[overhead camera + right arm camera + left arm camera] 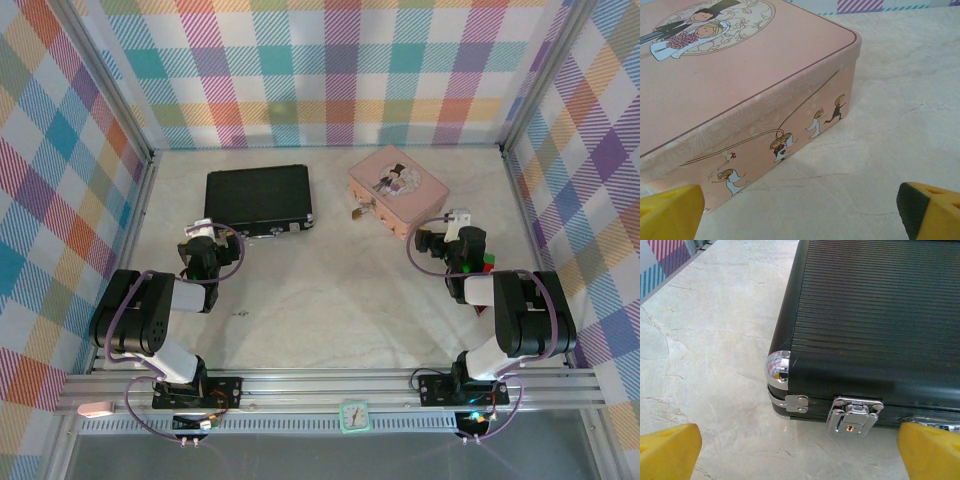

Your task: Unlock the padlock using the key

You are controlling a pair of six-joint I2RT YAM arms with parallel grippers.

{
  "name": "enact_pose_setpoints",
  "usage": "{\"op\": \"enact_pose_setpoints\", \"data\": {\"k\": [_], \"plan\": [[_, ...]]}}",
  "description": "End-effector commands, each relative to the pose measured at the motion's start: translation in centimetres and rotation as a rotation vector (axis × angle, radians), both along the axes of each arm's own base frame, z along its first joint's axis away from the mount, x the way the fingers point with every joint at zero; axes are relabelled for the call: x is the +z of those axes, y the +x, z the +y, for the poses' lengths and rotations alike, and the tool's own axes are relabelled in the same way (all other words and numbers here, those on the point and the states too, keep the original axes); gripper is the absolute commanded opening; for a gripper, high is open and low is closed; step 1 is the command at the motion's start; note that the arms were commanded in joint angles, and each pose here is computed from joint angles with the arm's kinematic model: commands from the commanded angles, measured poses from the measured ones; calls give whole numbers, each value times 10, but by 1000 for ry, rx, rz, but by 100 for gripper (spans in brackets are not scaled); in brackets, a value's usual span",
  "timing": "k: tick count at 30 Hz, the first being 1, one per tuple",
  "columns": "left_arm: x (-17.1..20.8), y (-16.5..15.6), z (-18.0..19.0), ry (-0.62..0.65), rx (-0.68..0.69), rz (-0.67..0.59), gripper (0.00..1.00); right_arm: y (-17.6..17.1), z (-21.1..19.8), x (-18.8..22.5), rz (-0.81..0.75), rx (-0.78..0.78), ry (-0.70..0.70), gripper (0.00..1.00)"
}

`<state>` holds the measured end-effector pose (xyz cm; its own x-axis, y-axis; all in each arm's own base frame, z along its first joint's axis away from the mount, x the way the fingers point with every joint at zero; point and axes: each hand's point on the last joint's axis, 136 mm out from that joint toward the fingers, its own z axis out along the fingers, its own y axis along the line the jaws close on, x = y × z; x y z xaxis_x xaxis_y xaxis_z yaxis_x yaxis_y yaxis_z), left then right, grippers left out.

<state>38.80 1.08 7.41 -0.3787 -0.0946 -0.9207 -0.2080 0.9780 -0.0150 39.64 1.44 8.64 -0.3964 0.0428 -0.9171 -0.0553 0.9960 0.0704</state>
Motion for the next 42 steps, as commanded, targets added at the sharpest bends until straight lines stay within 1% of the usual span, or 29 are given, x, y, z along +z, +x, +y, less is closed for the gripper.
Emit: {"op": "enact_pose_setpoints", "data": {"k": [1,9,11,13,14,16,20,22,24,26,30,33,36,38,42], "plan": [[11,8,-4,1,-15,-38,100,2,4,5,-21,16,13,99],[11,8,-4,0,-16,-37,100,2,5,6,-26,23,12,99],[12,7,-4,2,-15,-42,100,3,11,12,-15,49,3,99],[17,6,1,8,19,-35,100,4,13,23,2,54,-11,99],[19,6,0,6,11,-30,100,3,13,26,19,51,-14,99],[29,7,-1,25,18,-23,100,1,5,39,26,-1,-17,99],[64,6,3,55,81,-12,100,-3,-13,62,84,-158,62,99],[83,7,4,-1,115,-6,100,-4,-13,67,148,-184,107,99],[93,7,2,-79,143,37,100,-3,-13,73,214,-211,168,99],[98,6,-9,-172,139,80,100,1,-12,76,275,-212,217,99],[110,5,-57,-348,6,86,99,12,-6,83,410,-238,340,99],[114,-1,-96,-442,-89,77,99,23,11,78,450,-201,456,99],[111,-13,-127,-484,-148,95,99,30,21,64,491,-188,532,99],[109,-20,-144,-507,-177,103,99,36,30,58,514,-151,576,99],[103,-30,-173,-531,-242,124,99,49,41,47,531,-104,625,99]]}}
